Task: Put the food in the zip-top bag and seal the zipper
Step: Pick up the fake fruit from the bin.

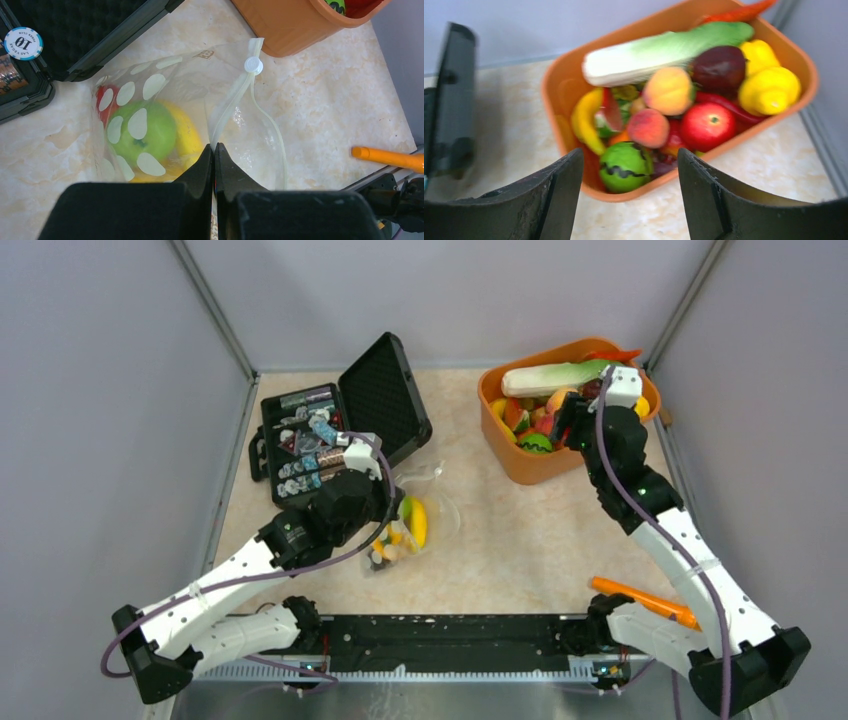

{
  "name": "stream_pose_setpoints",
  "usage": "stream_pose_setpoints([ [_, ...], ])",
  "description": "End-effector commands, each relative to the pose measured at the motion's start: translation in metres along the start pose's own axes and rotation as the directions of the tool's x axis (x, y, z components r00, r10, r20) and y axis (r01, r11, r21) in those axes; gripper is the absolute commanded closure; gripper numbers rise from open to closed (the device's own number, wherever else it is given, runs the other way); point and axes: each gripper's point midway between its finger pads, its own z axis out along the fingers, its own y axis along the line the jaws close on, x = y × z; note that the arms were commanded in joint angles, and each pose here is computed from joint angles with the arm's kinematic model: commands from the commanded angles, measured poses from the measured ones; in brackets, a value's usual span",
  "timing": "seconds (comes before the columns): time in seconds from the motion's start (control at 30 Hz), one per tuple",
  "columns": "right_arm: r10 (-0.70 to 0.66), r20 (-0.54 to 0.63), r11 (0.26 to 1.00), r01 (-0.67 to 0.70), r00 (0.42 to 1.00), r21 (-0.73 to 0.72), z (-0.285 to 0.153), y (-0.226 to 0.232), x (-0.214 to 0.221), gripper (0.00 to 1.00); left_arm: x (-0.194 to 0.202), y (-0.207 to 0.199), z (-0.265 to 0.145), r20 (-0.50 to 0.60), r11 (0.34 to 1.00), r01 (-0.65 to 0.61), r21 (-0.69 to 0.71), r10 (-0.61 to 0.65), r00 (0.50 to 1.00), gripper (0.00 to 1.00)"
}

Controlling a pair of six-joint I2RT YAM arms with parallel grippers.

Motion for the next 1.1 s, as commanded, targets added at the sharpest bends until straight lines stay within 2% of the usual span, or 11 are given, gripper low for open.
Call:
stream_pose_setpoints([
  [0.0, -0.019, -0.065, 0.993, 0.026, 0.998, 0.114, 0.007, -0.045, 0.01, 0.33, -0.009, -0.007, -0.001, 0.031, 0.999, 0.015, 0.029, -0.016, 0.999, 1.0],
  [0.13, 0.038, -0.082, 0.976, -0.019, 0.996, 0.217, 0.02, -0.09, 0.006, 0.32, -0.008, -0.009, 0.0, 0.026, 0.999, 0.015, 0.037, -0.016, 1.0, 1.0],
  [0.33, 0.098, -0.111, 0.973, -0.072, 0.989, 0.22, 0.051, -0.118, -0.003, 0.3, -0.008, -0.01, 0.0, 0.025, 0.999, 0.006, 0.04, -0.007, 1.0, 1.0],
  [0.4, 0.147, -0.133, 0.959, -0.108, 0.98, 0.261, 0.064, -0.131, -0.004, 0.27, -0.008, -0.011, 0.0, 0.021, 0.999, -0.003, 0.045, 0.002, 1.0, 1.0],
  [0.5, 0.204, -0.154, 0.957, -0.164, 0.967, 0.241, 0.086, -0.14, -0.007, 0.27, -0.007, -0.01, 0.0, 0.009, 0.999, -0.009, 0.038, 0.009, 1.0, 1.0],
  [0.7, 0.199, -0.242, 0.958, -0.136, 0.949, 0.253, 0.132, -0.151, 0.004, 0.26, -0.009, -0.004, -0.005, 0.034, 0.999, -0.016, 0.028, 0.015, 0.999, 1.0],
  [0.77, 0.218, -0.216, 0.946, -0.151, 0.952, 0.287, 0.146, -0.158, 0.002, 0.24, -0.011, -0.004, -0.007, 0.041, 0.999, -0.015, 0.029, 0.014, 0.999, 1.0],
  [0.83, 0.229, -0.205, 0.95, -0.172, 0.952, 0.262, 0.16, -0.156, 0.004, 0.23, -0.012, -0.003, -0.009, 0.048, 0.999, -0.01, 0.031, 0.009, 0.999, 1.0],
  [0.87, 0.214, -0.175, 0.96, -0.173, 0.961, 0.221, 0.153, -0.147, -0.019, 0.23, -0.013, -0.004, -0.009, 0.052, 0.999, -0.009, 0.034, 0.008, 0.999, 1.0],
  [0.9, 0.214, -0.243, 0.964, -0.164, 0.946, 0.208, 0.17, -0.147, 0.003, 0.23, -0.014, -0.004, -0.01, 0.054, 0.999, -0.011, 0.035, 0.01, 0.998, 1.0],
  [1.07, 0.161, -0.306, 0.958, -0.074, 0.938, 0.277, 0.204, -0.172, 0.025, 0.22, -0.012, 0.0, -0.012, 0.051, 0.999, -0.02, 0.025, 0.019, 0.998, 1.0],
])
